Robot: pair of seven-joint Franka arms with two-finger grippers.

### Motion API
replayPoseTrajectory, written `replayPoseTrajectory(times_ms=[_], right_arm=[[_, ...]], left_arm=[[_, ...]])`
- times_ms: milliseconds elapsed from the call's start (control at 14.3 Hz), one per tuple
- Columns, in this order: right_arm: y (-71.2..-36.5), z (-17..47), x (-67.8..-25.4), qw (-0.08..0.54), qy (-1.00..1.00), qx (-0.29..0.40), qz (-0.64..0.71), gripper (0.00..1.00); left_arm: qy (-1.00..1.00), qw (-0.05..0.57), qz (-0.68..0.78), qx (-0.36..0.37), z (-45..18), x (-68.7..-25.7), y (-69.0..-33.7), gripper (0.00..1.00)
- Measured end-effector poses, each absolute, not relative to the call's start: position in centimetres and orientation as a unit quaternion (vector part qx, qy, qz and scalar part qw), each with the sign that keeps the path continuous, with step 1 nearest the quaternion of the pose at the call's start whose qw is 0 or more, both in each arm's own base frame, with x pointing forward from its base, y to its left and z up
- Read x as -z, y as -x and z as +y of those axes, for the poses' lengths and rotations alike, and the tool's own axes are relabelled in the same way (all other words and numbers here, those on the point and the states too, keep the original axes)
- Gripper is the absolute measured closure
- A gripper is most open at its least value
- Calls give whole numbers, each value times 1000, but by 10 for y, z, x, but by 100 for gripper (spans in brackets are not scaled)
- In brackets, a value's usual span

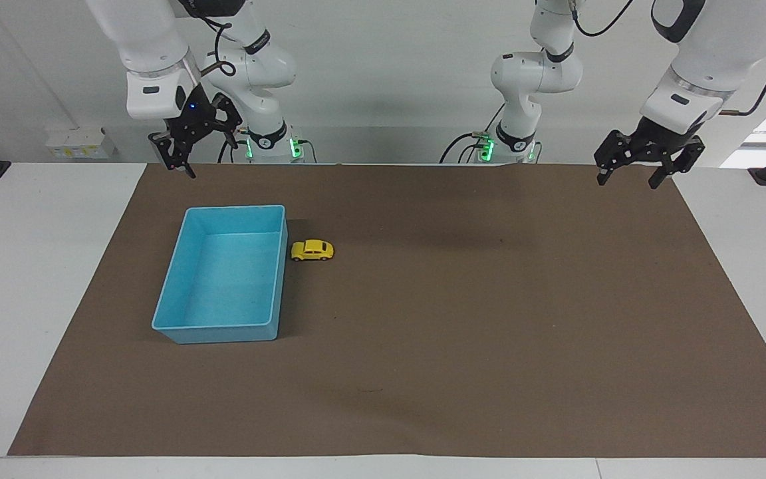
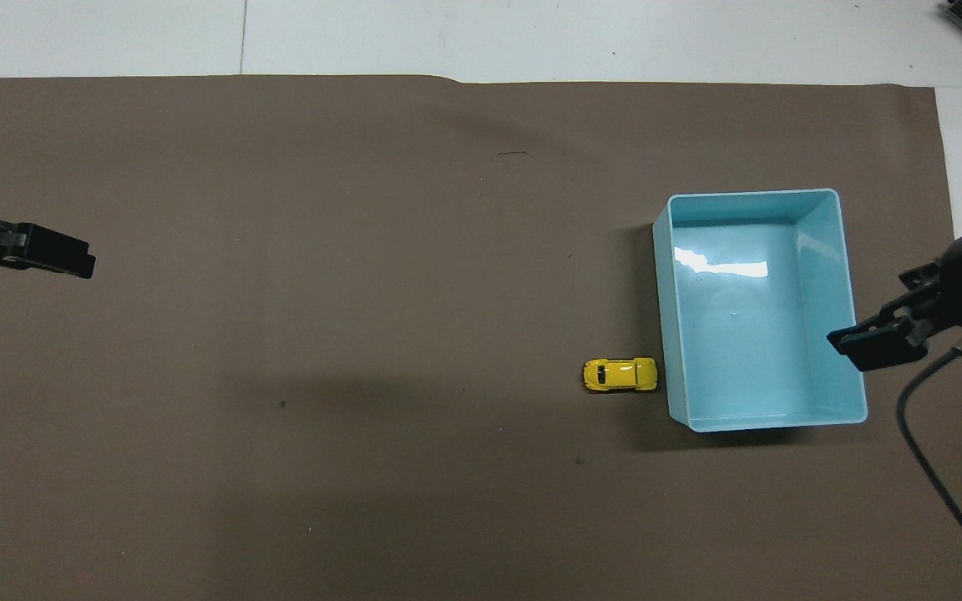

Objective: Wind up and store yellow beetle car
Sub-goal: 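Reach the right gripper down to the yellow car beside the bin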

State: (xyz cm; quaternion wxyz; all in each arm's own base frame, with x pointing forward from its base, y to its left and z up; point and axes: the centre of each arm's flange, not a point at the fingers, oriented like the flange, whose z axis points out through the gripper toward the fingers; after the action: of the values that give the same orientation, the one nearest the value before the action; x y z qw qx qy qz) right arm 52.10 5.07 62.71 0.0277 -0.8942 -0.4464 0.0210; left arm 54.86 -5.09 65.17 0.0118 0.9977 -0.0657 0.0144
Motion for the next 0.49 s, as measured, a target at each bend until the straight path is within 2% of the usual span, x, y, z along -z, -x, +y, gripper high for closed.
replayPoseTrajectory(times_ms=[488], right_arm=[[-521,124,-570,7,791,-24,-611,0]], left_arm=[[-998,12,-65,-13,-51,-653,-547,0]])
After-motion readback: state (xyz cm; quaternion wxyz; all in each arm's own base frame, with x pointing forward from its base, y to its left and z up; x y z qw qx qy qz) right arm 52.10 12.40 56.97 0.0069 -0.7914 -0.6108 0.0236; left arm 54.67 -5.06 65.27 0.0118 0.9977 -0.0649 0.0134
